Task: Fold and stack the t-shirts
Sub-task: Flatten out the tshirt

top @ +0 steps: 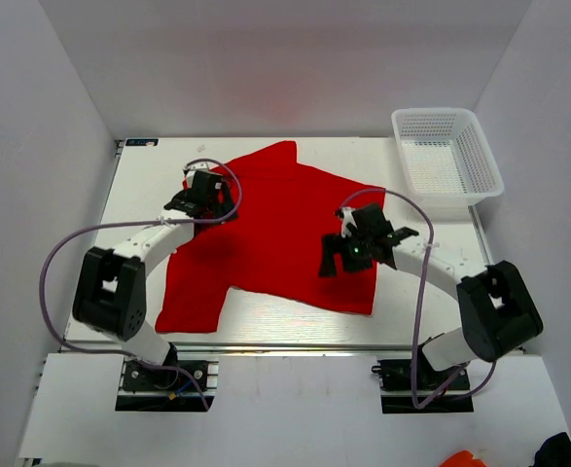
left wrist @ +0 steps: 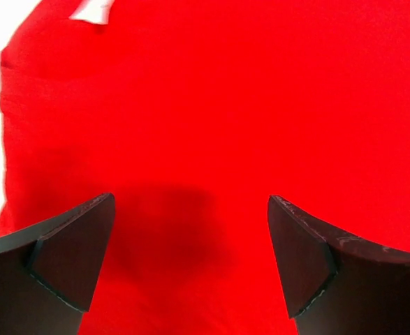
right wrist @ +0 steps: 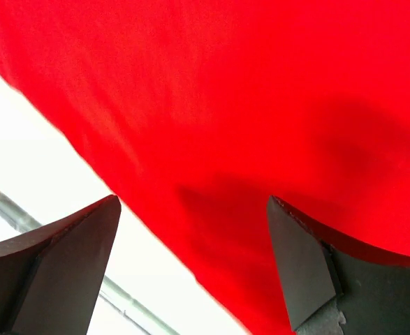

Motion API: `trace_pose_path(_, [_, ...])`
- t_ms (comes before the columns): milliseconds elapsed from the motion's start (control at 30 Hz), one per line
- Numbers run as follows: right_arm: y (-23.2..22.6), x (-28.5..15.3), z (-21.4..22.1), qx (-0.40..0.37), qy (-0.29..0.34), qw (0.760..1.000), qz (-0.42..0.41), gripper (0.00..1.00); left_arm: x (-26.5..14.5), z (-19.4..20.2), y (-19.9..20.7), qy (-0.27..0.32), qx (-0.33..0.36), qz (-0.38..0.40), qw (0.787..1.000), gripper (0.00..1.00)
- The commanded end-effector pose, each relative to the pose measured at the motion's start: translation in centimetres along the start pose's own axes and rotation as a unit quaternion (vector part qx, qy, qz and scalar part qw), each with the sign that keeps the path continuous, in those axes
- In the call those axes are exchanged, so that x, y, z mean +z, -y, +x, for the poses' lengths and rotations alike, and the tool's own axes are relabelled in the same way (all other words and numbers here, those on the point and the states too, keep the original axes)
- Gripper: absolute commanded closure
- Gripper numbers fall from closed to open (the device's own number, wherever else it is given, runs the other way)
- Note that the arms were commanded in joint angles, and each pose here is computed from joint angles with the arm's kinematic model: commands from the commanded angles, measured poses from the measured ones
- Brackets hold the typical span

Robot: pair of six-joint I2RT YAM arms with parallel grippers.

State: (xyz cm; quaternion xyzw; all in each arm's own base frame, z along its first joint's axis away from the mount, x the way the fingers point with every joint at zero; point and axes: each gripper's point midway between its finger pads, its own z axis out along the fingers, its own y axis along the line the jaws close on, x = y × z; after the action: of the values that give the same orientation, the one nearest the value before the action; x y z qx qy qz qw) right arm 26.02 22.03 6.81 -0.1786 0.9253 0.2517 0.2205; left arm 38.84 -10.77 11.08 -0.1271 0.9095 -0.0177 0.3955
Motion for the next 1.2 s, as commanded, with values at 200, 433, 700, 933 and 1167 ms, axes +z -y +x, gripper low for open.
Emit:
trace_pose_path(200, [-1.9,-0.9,5.8,0.028,-0.008,0.998,-0.064,0.1,4.3,2.7,-5.6,-0.067,-0.03,-0.068,0.995,0.0])
trace_pose_path(433, [2.3,0.2,6.9,0.08,-0.016,0.996,0.042,0.1,2.8,9.5,-8.7,-0.142,-0.05,-0.11,0.982,0.0])
trace_pose_path(700, [6.2,-0.2,4.5,0.101,0.009,0.987,0.128,0.1,-4.1,16.6,-11.0,-0.211,-0.093,-0.118,0.966,0.0])
trace_pose_path(933, [4.7,-0.8,0.4,0.052,0.033,0.995,0.078,0.1,-6.6,14.6,-7.8,-0.141,-0.129,0.01,0.982,0.0])
trace_pose_path(1167, [2.2,-3.4,-2.7,-0.014,0.082,0.996,0.037,0.1,-5.4,3.3,-5.7,-0.034,-0.037,-0.022,0.998,0.0])
